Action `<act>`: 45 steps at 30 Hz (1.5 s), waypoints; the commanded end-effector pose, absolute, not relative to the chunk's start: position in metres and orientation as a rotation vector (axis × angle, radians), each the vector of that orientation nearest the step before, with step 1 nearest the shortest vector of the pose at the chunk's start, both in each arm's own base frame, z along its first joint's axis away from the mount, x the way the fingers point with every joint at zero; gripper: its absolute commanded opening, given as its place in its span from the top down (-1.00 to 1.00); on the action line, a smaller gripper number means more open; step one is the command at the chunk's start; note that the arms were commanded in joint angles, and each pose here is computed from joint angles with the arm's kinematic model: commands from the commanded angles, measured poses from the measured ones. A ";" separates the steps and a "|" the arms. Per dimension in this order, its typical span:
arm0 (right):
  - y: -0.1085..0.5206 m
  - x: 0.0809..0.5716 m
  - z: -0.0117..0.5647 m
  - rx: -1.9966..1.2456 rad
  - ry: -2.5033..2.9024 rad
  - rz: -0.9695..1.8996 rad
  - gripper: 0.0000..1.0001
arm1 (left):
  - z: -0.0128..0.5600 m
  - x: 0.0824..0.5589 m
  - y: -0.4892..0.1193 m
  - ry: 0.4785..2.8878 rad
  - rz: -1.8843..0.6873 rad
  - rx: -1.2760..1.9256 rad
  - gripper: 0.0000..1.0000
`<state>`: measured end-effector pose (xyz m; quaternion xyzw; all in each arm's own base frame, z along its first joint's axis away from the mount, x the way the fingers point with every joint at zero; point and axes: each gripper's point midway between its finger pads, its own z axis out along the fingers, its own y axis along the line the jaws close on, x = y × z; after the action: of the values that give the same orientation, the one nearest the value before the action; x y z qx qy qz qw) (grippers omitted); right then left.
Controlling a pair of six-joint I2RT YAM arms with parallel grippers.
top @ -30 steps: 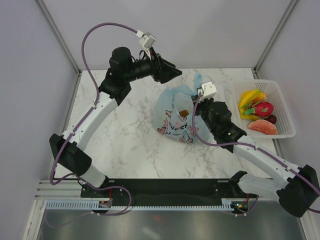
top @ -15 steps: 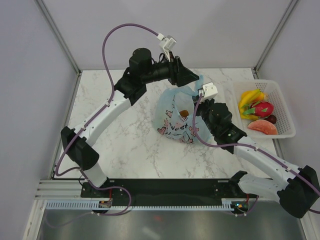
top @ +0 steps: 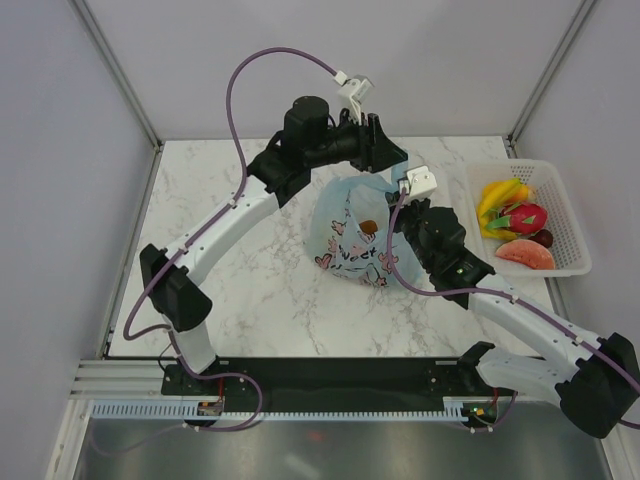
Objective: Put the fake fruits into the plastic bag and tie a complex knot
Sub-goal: Adjust the plastic bag at the center of the board.
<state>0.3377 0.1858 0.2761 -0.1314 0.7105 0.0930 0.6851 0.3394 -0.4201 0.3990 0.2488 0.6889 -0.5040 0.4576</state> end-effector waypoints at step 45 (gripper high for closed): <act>0.164 0.340 0.280 -0.135 1.718 0.302 1.00 | 0.321 0.320 -0.330 1.631 -0.866 0.176 0.95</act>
<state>0.3311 0.1860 0.2585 -0.1082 0.7657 0.1549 0.6148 0.2952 -0.3517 0.3195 0.1446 0.6987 -0.4058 0.5712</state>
